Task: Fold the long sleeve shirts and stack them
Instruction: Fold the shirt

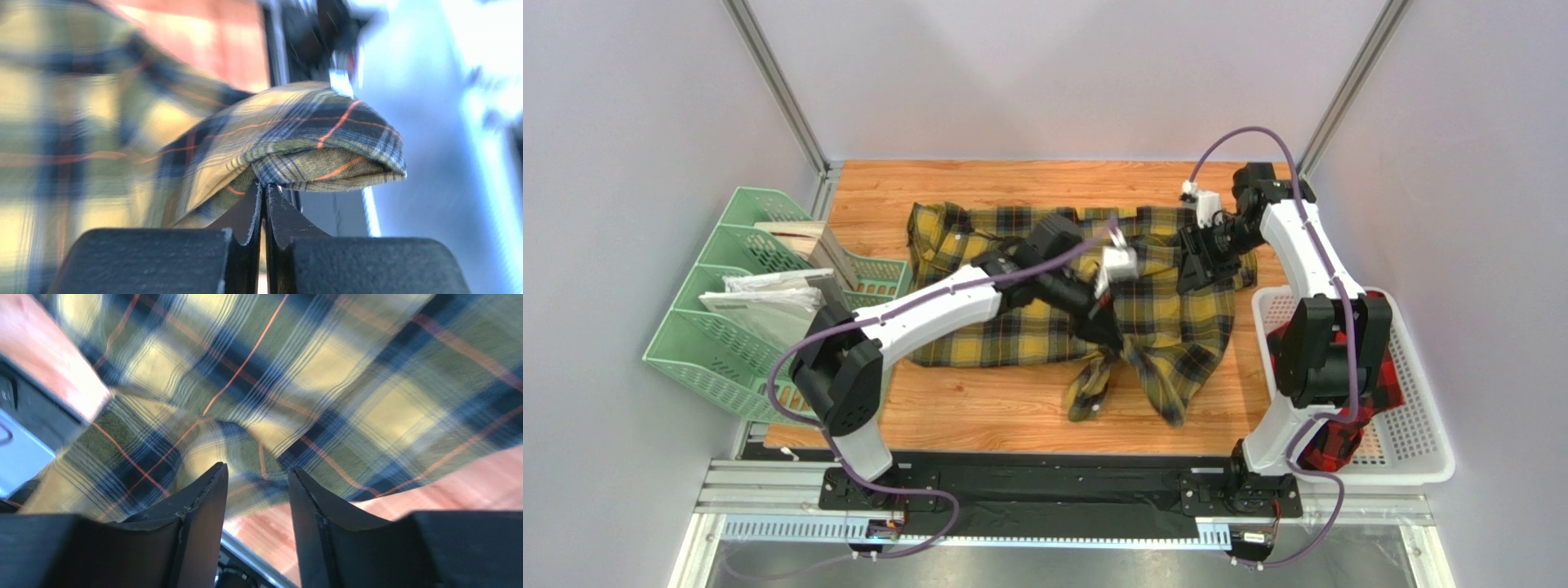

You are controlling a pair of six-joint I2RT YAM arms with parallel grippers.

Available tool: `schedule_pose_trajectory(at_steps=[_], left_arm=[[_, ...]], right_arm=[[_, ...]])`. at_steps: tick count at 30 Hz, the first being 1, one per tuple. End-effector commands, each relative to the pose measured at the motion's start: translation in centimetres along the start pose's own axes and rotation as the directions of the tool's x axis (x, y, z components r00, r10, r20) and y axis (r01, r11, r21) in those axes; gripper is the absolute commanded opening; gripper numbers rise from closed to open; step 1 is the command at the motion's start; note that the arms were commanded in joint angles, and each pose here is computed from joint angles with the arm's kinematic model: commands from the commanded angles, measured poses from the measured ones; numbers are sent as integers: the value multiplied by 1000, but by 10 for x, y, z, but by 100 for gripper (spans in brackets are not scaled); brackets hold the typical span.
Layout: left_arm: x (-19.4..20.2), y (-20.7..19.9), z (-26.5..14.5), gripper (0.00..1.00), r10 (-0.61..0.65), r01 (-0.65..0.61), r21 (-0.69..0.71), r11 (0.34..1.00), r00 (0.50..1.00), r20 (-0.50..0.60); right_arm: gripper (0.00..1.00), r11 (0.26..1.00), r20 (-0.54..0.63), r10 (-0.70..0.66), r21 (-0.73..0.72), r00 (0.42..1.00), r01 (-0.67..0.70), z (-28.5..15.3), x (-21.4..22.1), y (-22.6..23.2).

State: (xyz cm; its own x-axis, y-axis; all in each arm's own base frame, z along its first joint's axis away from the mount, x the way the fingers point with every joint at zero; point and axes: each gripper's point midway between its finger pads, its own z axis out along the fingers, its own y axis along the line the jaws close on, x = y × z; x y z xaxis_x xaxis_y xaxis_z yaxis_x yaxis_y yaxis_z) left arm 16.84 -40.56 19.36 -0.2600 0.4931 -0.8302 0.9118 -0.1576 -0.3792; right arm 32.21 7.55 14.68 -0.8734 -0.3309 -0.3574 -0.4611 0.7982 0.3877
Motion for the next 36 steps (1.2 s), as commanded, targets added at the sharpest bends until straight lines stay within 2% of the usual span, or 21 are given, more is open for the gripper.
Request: schedule_pose_trajectory(at_steps=[1,2,3,5,7,8,11,12,14,15,18,19,20,21,23,24,25,28,32,34,36], left_arm=[[-27,66,-46,0,-415,438,-13,899,861,296],[-23,83,-57,0,-512,549,-13,836,787,343],[-22,115,-82,0,-518,599,-56,799,732,443],[7,145,-95,0,-605,725,-68,685,618,502],[32,166,-109,10,-639,786,-103,610,564,523],[40,171,-111,21,-646,796,-121,592,560,518],[48,169,-121,29,-631,776,-164,609,600,492],[48,165,-125,31,-591,728,-203,655,661,462],[35,154,-132,37,-515,643,-236,729,742,430],[29,149,-134,39,-434,546,-283,788,820,374],[11,144,-137,49,-328,415,-351,840,902,282],[18,152,-132,50,-292,359,-374,855,929,226],[23,152,-126,57,-331,382,-377,844,923,195],[20,165,-123,58,-321,364,-386,847,931,173],[25,174,-119,59,-389,421,-385,821,907,161],[26,184,-115,67,-404,431,-380,818,902,154],[27,185,-113,67,-438,467,-379,799,884,164],[33,190,-106,68,-446,468,-406,785,882,153],[35,177,-96,69,-409,423,-424,801,903,128],[39,163,-94,70,-415,433,-406,805,900,136],[46,151,-94,71,-409,430,-387,816,902,140]], right_arm=[[50,999,72,27,35,997,-30,-14,-28,-14],[52,999,84,20,45,996,-24,-17,-34,-15],[54,998,82,23,60,996,-28,-18,-36,-18],[55,997,71,24,72,997,-29,-18,-38,-21],[56,994,60,28,100,998,-34,-19,-39,-29],[56,993,61,23,110,998,-30,-22,-42,-30],[57,990,67,15,141,998,-24,-31,-46,-34],[57,988,63,12,152,998,-22,-34,-46,-36],[57,987,52,8,157,999,-16,-37,-43,-36],[56,987,45,6,157,999,-13,-37,-42,-35],[50,985,16,4,170,1000,-7,-39,-35,-38],[48,985,10,0,174,1000,-2,-39,-34,-38],[45,984,-4,-12,178,1000,12,-40,-31,-39],[44,984,-11,-27,174,1000,28,-41,-30,-38],[43,987,-52,-59,145,997,66,-40,-21,-34],[43,988,-64,-70,135,995,79,-40,-18,-33],[43,990,-91,-69,115,994,79,-38,-10,-31],[46,992,-136,-96,62,986,105,-29,8,-24],[56,988,-198,-121,66,973,136,-12,33,-23],[59,983,-183,-135,96,974,155,-6,33,-32],[62,977,-230,-156,105,961,184,9,43,-31]])
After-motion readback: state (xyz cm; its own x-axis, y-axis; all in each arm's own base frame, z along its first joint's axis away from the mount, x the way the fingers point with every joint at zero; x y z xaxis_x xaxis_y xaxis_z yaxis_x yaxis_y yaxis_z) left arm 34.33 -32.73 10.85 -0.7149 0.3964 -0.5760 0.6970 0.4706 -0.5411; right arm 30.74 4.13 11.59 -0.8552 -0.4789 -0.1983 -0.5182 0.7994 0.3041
